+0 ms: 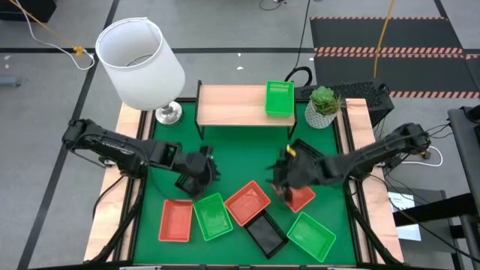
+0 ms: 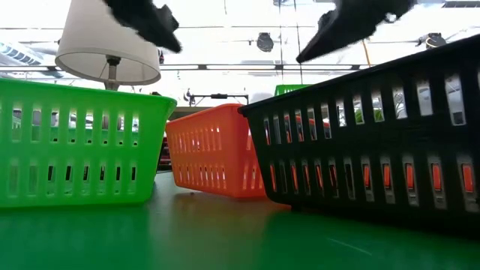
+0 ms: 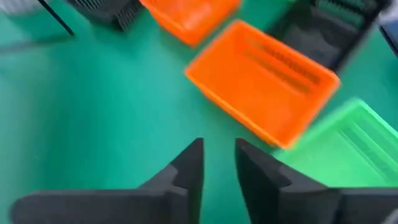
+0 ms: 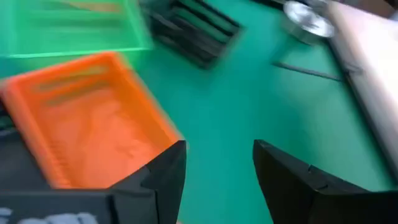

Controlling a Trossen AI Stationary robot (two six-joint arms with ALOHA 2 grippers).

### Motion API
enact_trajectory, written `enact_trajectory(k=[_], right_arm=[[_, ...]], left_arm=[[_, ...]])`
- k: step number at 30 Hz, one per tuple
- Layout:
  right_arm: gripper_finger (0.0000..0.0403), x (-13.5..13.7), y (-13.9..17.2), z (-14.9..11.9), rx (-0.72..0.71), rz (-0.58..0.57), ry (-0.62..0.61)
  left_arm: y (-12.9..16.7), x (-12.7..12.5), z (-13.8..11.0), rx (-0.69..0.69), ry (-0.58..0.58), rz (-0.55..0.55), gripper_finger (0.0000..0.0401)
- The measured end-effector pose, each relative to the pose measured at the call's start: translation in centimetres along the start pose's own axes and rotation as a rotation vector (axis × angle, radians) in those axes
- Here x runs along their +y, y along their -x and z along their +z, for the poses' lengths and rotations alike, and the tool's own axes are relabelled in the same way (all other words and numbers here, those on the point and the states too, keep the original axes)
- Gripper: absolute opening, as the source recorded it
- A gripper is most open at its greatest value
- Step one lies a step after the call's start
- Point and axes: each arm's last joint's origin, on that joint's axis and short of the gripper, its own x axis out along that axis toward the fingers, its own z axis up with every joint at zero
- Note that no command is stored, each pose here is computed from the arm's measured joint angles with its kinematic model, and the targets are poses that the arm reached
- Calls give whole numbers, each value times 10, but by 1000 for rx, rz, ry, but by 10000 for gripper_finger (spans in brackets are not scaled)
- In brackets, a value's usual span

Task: Stack baskets on shelf by color
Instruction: Put the top left black basket on the shelf

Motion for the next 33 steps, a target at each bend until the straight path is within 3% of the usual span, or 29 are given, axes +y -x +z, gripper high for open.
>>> enact_trajectory(k=[5, 10, 17, 26, 33], right_arm=[[183, 28, -6, -35, -258, 69, 74], [183, 32, -1, -41, -430, 65, 96], [183, 29, -4, -45, -395, 55, 103], [183, 28, -5, -46, -378, 51, 110], [183, 23, -7, -46, -372, 33, 92]], left_arm=[[4, -23, -19, 192, 49, -22, 167], [9, -37, -34, 338, 101, -9, 187], [12, -51, -46, 423, 91, 11, 169], [-1, -59, -86, 552, 117, 53, 141], [-11, -58, -103, 563, 103, 48, 140]])
